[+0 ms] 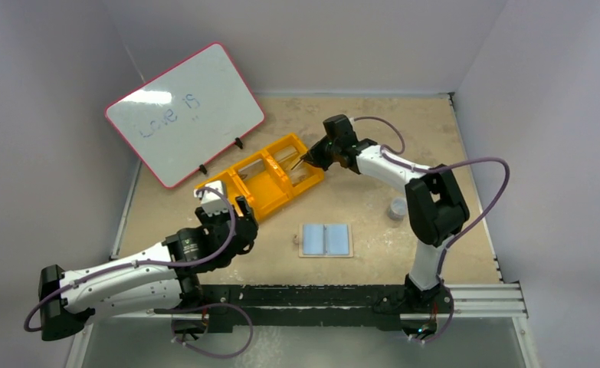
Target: Take the credit cards out of the card holder
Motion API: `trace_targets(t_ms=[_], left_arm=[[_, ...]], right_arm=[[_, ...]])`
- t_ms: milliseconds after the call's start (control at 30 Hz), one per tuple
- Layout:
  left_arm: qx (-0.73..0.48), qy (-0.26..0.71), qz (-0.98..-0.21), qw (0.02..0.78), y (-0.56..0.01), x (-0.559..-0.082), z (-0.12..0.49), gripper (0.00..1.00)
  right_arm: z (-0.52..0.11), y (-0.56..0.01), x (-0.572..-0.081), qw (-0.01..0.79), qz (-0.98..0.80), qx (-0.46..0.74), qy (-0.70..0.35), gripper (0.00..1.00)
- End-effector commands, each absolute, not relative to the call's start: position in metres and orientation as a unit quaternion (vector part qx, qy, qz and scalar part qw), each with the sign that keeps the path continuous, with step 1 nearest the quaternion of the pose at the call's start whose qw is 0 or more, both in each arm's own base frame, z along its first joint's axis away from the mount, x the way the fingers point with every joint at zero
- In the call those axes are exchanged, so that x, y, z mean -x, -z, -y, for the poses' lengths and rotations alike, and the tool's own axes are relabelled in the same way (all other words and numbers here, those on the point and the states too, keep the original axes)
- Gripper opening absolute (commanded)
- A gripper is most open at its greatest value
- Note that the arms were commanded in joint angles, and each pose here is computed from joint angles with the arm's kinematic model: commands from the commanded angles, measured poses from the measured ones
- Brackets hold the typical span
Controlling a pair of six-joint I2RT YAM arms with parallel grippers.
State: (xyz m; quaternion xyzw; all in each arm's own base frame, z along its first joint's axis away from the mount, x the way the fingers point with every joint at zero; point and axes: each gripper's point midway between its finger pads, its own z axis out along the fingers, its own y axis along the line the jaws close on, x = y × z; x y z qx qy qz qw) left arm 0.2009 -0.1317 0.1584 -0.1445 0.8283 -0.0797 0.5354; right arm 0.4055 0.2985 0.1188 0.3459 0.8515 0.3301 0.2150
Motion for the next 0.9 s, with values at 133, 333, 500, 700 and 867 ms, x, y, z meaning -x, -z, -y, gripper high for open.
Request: trace_targets(t_ms=[133,333,500,700,867], left_arm=[[0.171,0.091,-0.812,0.550,-0.181,-0.204,0.127,0.73],[0.173,0.096,-0.811,0.551,-0.186,-0.204,0.127,0.72],[0.172,0.090,-0.812,0.550,-0.189,-0.205,0.128,0.73],[0.159,0.082,-0.815,0.550,-0.194,-0.206,0.129,0.73],[0.168,0.089,-0.813,0.551,-0.191,-0.205,0.128,0.73]], right_arm=[[-0.296,-0.112,-0.406,0.194,-0.850,-0.388,-0.298,0.00],[-0.292,-0.106,-0.414,0.187,-0.863,-0.398,-0.248,0.00],[-0.311,-0.082,-0.411,0.139,-0.888,-0.370,-0.234,0.00],[-0.304,-0.076,-0.409,0.146,-0.894,-0.375,-0.197,0.00],[-0.294,-0.085,-0.408,0.162,-0.896,-0.379,-0.169,0.00]])
